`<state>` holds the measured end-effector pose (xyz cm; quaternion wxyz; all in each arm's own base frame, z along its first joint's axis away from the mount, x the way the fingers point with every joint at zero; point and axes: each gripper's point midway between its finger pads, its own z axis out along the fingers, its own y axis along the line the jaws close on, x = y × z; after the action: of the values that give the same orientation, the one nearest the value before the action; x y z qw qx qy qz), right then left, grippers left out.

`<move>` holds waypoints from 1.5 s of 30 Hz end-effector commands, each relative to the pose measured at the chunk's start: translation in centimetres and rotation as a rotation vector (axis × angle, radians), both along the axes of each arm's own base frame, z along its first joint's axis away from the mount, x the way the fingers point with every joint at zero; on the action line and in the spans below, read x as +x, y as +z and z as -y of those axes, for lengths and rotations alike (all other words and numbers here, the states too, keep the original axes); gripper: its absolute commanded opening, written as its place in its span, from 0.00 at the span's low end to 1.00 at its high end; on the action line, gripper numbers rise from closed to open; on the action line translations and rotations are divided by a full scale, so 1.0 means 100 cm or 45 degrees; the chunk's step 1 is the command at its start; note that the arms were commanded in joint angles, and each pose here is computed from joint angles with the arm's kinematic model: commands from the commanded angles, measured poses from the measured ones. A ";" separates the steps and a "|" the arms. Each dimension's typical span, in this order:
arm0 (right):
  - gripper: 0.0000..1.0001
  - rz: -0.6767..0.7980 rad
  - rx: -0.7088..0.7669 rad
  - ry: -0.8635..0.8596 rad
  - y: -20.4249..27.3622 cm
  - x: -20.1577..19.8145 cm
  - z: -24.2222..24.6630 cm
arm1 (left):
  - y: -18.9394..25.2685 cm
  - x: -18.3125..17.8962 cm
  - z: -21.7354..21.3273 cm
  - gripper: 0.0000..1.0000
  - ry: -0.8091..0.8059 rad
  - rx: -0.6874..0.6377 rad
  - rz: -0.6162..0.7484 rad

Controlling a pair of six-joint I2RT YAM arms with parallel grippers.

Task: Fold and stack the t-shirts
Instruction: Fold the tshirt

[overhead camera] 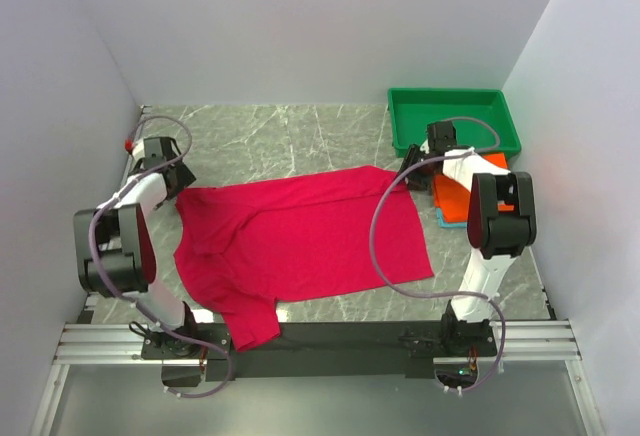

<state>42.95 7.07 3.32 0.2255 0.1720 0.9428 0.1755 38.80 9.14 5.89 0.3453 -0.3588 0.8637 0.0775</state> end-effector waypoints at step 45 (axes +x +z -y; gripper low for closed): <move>0.55 -0.277 -0.089 0.733 0.020 -0.210 -0.160 | -0.005 -0.011 0.104 0.95 -0.200 -0.016 -0.088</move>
<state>20.58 21.60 2.27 0.0423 -0.0810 0.9851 0.1457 36.72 -1.12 2.37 0.2872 -0.3050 0.9054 0.0695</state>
